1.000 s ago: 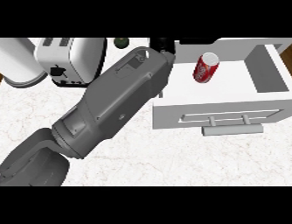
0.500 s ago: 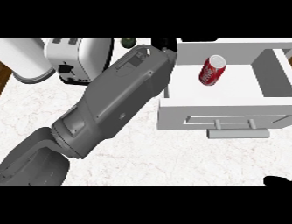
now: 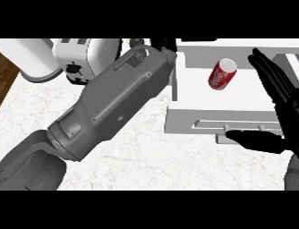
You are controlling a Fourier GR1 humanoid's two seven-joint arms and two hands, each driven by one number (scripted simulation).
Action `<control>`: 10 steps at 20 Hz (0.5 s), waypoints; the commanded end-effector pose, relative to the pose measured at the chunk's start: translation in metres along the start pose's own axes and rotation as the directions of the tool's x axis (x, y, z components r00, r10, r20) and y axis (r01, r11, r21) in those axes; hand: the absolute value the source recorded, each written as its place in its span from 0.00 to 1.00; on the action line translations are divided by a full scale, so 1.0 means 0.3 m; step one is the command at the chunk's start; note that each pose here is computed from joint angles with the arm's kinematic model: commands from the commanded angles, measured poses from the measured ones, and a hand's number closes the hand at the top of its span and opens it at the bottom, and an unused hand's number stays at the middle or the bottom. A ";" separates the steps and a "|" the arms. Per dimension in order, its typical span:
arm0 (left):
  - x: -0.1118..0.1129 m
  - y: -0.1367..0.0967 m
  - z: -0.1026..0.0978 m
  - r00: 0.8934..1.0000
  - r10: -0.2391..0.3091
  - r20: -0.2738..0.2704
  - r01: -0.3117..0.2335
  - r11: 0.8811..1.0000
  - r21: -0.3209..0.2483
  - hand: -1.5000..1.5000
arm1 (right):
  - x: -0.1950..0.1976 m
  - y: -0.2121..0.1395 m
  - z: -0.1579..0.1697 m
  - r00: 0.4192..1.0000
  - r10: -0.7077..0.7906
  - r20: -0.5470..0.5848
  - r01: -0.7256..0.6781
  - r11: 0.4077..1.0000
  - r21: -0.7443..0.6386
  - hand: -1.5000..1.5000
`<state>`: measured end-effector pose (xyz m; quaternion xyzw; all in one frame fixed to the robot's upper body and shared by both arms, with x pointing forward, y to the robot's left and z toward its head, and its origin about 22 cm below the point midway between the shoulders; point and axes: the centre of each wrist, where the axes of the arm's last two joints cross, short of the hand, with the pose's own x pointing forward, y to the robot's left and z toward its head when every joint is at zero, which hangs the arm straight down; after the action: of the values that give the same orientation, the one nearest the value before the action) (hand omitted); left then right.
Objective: Pick up the can, place it into the drawer and close the drawer
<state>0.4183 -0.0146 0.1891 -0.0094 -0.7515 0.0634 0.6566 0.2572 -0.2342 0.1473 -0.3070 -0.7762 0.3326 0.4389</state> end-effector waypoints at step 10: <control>0.055 0.186 -0.060 0.999 -0.028 0.018 0.027 0.999 0.046 0.00 | -0.090 0.291 -0.225 0.950 0.310 0.037 -0.312 0.939 0.143 0.00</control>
<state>0.4261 0.0206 0.1986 0.0104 -0.7535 0.0698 0.6536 0.3294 -0.2008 0.1112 -0.3686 -0.7126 0.4349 0.4088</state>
